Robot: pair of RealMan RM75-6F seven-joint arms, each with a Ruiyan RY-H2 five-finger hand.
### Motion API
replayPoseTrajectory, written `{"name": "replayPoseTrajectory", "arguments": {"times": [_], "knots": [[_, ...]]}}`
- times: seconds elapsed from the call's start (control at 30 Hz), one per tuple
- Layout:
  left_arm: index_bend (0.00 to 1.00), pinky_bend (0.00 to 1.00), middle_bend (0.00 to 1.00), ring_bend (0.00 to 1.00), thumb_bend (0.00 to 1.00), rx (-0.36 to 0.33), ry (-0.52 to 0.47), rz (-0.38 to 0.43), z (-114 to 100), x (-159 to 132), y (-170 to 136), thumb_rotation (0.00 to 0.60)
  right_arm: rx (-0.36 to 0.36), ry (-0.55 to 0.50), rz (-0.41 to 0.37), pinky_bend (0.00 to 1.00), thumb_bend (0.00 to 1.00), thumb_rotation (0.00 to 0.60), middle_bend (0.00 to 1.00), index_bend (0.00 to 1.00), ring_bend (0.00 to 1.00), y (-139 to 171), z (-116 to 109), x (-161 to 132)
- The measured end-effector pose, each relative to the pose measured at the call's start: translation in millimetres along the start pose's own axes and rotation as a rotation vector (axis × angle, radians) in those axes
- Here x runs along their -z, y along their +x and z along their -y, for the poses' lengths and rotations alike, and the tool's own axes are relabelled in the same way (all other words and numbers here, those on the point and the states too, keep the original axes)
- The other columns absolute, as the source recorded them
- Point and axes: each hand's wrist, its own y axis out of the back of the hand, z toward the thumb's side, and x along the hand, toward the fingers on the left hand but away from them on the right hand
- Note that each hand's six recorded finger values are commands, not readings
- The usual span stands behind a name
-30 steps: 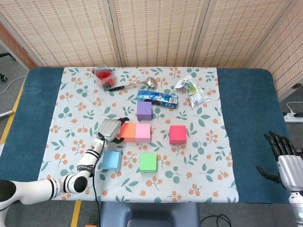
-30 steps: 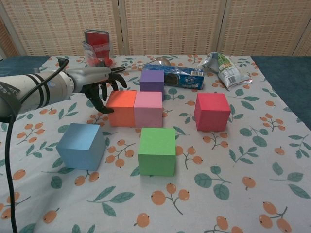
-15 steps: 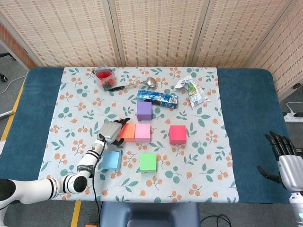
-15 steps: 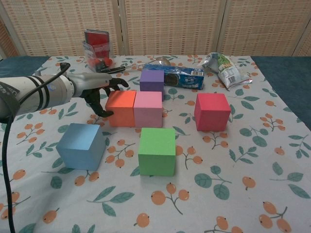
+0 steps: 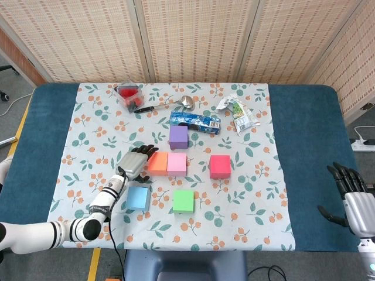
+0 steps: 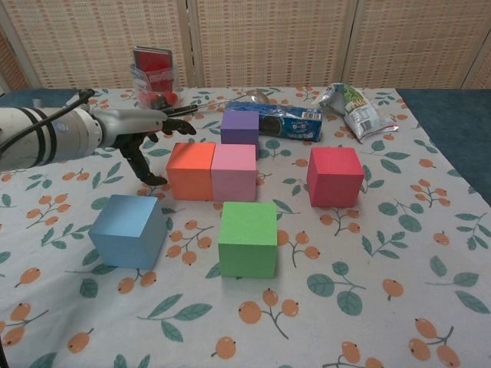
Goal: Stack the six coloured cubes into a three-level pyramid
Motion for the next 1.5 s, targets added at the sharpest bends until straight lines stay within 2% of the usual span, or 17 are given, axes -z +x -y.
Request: {"name": "replayPoseTrajectory", "arguments": {"times": [0.17, 0.3, 0.43, 0.5, 0.73, 1.0, 1.3, 1.5], "knots": [[0.0, 0.12, 0.0, 0.0, 0.32, -0.08, -0.034, -0.004, -26, 12, -13, 0.6, -0.026, -0.016, -0.049, 0.0, 0.1, 0.6, 0.0, 0.0, 0.0, -11, 0, -11], [0.0, 0.12, 0.0, 0.0, 0.32, -0.187, -0.053, -0.01, -52, 28, -28, 0.6, -0.071, -0.025, -0.11, 0.0, 0.1, 0.6, 0.0, 0.0, 0.0, -28, 2, -24], [0.03, 0.12, 0.0, 0.0, 0.32, -0.249, -0.06, -0.021, -65, 40, -38, 0.6, -0.087, -0.029, -0.147, 0.0, 0.1, 0.6, 0.0, 0.0, 0.0, -38, 2, -32], [0.04, 0.12, 0.0, 0.0, 0.32, -0.288, -0.055, -0.042, -70, 55, -49, 0.6, -0.114, -0.038, -0.182, 0.0, 0.1, 0.6, 0.0, 0.0, 0.0, -51, 7, -42], [0.08, 0.12, 0.04, 0.0, 0.32, -0.345, -0.043, -0.087, -62, 108, -98, 0.6, -0.261, -0.067, -0.319, 0.0, 0.1, 0.6, 0.01, 0.0, 0.0, -113, 33, -91], [0.11, 0.17, 0.06, 0.0, 0.32, -0.339, -0.053, -0.094, -44, 126, -136, 0.6, -0.381, -0.069, -0.421, 0.0, 0.1, 0.6, 0.03, 0.0, 0.0, -187, 50, -160], [0.12, 0.2, 0.07, 0.02, 0.31, -0.353, -0.1, -0.114, -33, 136, -158, 0.6, -0.448, -0.029, -0.465, 0.0, 0.1, 0.6, 0.06, 0.0, 0.0, -272, 77, -248], [0.12, 0.2, 0.07, 0.02, 0.31, -0.365, -0.114, -0.133, -29, 142, -169, 0.6, -0.477, -0.009, -0.445, 0.0, 0.1, 0.6, 0.07, 0.0, 0.0, -306, 106, -287]]}}
